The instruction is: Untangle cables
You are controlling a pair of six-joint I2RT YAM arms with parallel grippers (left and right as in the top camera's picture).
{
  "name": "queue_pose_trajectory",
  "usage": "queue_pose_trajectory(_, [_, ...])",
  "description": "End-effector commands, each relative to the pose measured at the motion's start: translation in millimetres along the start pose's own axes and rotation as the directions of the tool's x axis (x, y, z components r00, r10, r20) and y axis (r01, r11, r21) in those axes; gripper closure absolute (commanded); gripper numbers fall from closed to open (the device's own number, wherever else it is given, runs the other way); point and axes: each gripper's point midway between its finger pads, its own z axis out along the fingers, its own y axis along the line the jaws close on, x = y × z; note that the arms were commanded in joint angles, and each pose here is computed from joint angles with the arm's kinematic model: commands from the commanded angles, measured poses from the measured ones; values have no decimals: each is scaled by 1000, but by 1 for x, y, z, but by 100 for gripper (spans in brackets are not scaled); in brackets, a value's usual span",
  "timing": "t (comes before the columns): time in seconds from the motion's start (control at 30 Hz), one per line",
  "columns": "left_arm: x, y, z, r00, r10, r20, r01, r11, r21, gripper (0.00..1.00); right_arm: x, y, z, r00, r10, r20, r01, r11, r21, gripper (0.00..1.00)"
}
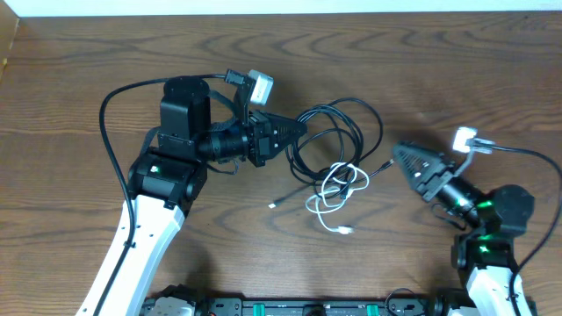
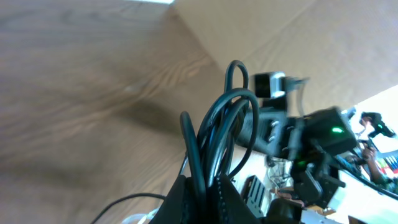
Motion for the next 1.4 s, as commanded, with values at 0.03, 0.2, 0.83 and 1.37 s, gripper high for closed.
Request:
queue_pose_trajectory(0.03, [-12, -25, -4, 999, 25, 23, -27, 995, 95, 92, 28, 12, 10, 989, -85, -122, 76, 994, -78, 60])
queue_pose_trajectory(0.2, [-20, -28, -4, 999, 5, 46, -10, 995, 103, 92, 56, 8, 19, 974, -64, -216, 49, 996, -75, 64])
queue_pose_trajectory(0.83, [-50, 30, -12, 943, -195, 268, 246, 954, -174, 92, 106, -23, 13, 923, 48, -381, -33, 998, 46, 57])
queue_pose_trajectory(1.37, [-39, 39, -5, 841, -435, 321, 504, 846, -175, 92, 98, 13, 40, 928, -240, -284, 217, 970, -109, 43])
